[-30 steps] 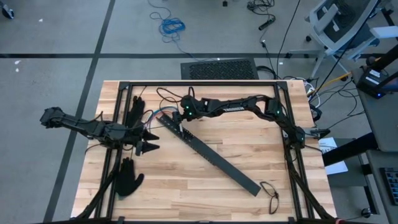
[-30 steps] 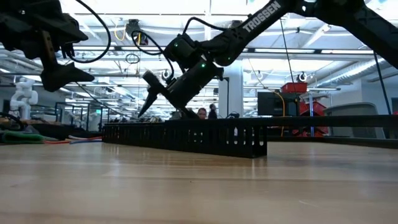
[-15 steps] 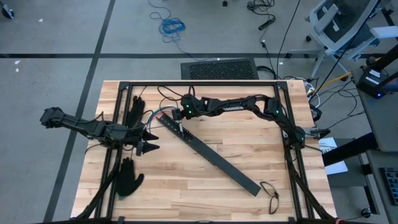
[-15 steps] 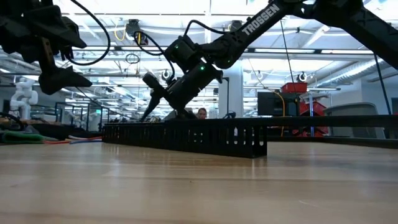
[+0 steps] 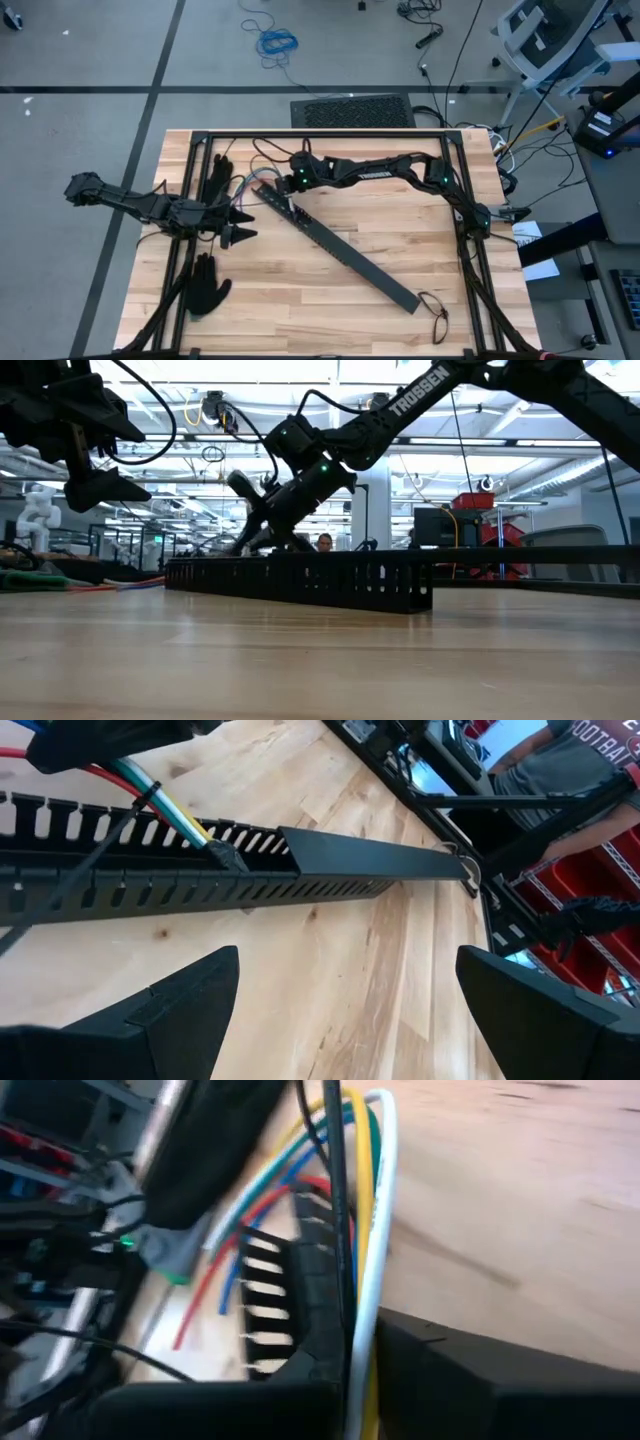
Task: Ziptie cables
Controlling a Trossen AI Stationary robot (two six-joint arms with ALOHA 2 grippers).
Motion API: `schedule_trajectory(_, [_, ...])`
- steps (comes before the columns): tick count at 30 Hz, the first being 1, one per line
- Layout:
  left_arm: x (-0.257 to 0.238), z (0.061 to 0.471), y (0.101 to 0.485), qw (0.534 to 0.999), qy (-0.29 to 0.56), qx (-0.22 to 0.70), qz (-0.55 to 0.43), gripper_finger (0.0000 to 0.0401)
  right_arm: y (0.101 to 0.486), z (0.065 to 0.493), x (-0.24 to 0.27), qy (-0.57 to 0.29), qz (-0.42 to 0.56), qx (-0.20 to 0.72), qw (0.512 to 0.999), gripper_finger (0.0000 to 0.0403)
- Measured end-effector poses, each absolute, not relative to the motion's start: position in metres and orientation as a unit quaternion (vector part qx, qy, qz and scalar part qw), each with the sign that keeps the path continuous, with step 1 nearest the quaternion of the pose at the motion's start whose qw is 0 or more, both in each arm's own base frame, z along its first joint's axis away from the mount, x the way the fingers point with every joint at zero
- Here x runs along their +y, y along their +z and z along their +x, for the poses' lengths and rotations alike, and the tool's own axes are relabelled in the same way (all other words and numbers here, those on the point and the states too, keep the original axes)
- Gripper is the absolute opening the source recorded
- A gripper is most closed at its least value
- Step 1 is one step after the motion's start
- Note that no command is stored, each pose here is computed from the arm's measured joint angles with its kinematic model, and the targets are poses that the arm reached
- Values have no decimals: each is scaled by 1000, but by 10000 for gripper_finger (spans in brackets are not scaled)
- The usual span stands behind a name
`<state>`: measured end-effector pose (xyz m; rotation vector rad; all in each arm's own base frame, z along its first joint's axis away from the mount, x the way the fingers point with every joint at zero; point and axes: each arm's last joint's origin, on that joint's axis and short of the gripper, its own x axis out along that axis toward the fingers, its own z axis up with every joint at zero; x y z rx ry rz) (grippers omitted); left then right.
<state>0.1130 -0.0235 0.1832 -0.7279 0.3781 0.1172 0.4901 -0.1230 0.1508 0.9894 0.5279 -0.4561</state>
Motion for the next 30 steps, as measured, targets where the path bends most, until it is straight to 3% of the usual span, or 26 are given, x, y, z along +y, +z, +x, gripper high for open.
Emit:
schedule_trajectory(13, [-22,113,183,918,82,171,-349,367,209,510,-116,-123,380,230,888,12])
schedule_trajectory(19, [-21,113,183,918,89,167,-348,367,188,503,-100,-145,305,333,880,12])
schedule_trajectory(30, [-20,113,184,920,108,157,-344,367,184,503,-76,-148,265,364,881,12])
